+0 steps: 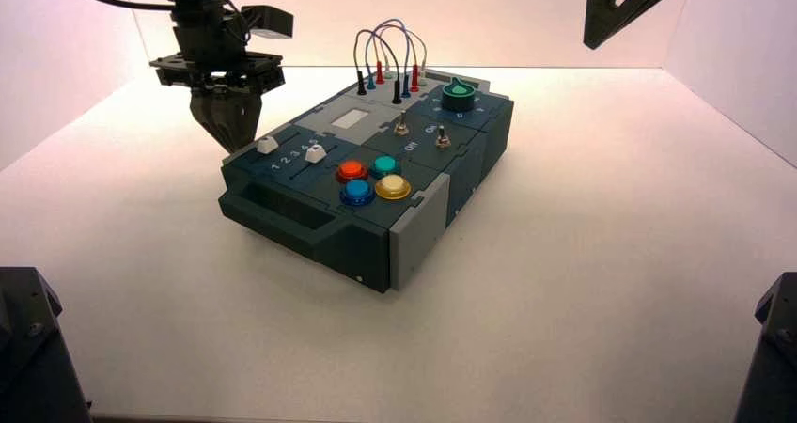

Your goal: Rotate the box counterclockwise.

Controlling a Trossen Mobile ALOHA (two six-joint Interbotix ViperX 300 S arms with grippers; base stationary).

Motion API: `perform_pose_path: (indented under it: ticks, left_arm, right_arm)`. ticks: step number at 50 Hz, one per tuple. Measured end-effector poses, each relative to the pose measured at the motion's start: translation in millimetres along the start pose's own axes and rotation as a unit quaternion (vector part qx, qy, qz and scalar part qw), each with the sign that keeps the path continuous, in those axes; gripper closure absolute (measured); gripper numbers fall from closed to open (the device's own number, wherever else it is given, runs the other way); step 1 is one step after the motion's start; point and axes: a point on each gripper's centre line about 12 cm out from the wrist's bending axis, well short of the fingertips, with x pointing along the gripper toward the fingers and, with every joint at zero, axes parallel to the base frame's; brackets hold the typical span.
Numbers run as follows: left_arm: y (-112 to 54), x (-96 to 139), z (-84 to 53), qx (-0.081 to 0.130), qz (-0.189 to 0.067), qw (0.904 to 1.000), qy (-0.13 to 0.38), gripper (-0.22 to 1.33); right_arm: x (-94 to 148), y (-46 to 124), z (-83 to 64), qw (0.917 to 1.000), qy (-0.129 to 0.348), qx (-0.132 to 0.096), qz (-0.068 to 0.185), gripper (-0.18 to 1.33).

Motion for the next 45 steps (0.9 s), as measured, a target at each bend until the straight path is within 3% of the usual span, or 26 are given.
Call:
perform_pose_path:
  ticks: [12,21,30,39,45]
  left_arm:
    - [-10.1,-41,3.4,0.017,0.009,0.9978,-0.064,1.28]
    - [-12.1,-62,-1.4,0.027,0.017,0.9946,-0.099,1.28]
    - [-15.5,-86,-16.5,0.043,0.040,0.9803,-0.188,1.28]
    - [-18.2,-97,-28.1,0.064,0.053,0.9709,-0.225,1.28]
    - [-19.1,-101,-29.3,0.067,0.057,0.9659,-0.244,1.28]
  right_arm:
    - [-2,-1.8,-0.5,0.9999,-0.001,-0.007,-0.009,1.28]
    - [-2,1.6,-4.4,0.9999,-0.002,-0.011,0.002,1.28]
    - [0,5.1,-14.3,0.9991,-0.041,-0.011,0.001,1.28]
    - [6,7.0,-25.0,0.9980,-0.062,-0.013,-0.003,1.28]
    - [9,7.9,-28.2,0.9978,-0.065,-0.010,-0.002,1.28]
